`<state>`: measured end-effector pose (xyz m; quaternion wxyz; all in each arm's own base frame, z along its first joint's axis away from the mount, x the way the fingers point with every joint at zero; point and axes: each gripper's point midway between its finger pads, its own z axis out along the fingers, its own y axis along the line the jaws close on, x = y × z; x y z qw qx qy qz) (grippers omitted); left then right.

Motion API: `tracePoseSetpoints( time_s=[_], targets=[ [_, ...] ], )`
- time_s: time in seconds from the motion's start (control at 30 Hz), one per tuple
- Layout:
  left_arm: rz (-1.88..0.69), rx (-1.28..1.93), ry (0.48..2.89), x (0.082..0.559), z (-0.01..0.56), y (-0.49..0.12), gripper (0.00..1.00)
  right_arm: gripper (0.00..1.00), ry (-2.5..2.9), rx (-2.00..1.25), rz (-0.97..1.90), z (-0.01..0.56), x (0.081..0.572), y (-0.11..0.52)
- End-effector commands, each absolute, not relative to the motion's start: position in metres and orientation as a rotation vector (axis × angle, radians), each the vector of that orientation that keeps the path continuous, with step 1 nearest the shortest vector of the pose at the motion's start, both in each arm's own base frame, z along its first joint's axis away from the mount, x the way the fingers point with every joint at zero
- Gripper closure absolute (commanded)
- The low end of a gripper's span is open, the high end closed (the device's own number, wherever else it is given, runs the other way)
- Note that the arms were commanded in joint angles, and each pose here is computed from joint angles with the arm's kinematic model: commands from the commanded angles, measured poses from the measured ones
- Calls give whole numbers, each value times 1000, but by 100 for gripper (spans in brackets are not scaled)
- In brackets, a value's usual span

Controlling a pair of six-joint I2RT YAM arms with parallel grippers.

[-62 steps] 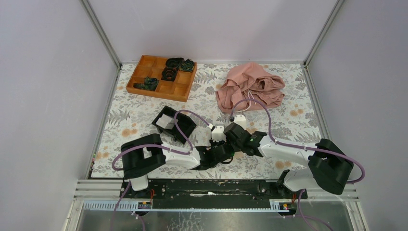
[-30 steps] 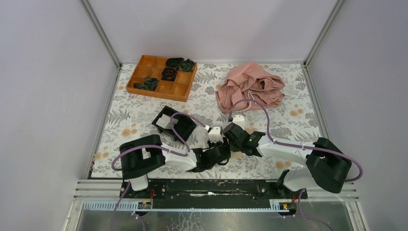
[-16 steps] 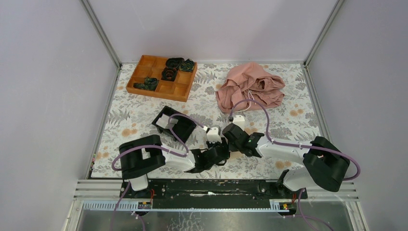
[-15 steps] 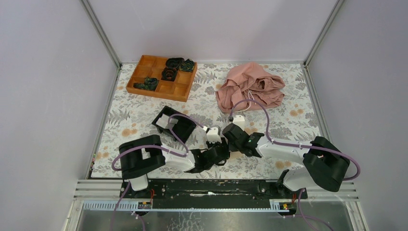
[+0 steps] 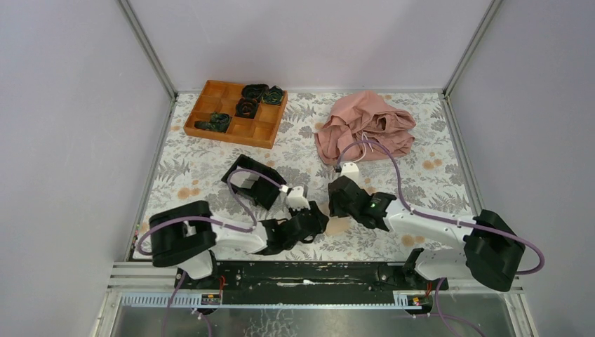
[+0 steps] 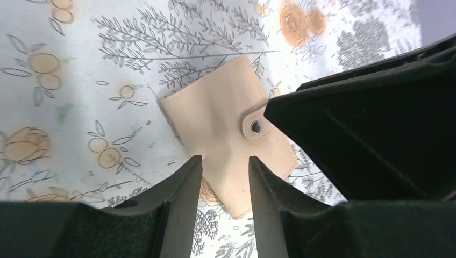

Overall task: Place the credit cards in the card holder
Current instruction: Close the card holder at the center of the board, then reset both arms

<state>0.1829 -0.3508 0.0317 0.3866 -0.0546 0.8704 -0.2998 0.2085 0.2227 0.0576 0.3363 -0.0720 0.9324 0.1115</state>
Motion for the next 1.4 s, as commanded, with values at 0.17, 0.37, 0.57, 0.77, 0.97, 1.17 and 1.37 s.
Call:
tracePoseSetpoints(
  time_s=[0.17,0.37,0.57,0.77,0.97,1.17,1.37],
  targets=[
    [-802,-171,2043,192,91,-326,52,49,2287,-181,280,110,224,217],
    [-619,-150,1944,207,129,-292,50,21,2101,-36,72,143,241,165],
    [-453,-270,1798,219,175,-231,34,3,1921,108,-72,174,246,116],
    [-251,-443,1694,223,189,-170,0,0,1837,258,-70,188,243,95],
    [-159,-599,1566,220,182,-120,0,1,1787,366,-138,180,243,80],
    [-97,-591,1511,220,179,-105,0,0,1801,408,-266,170,244,74],
    [-11,-532,1512,221,177,-102,0,0,1843,385,-350,153,244,74]
  ],
)
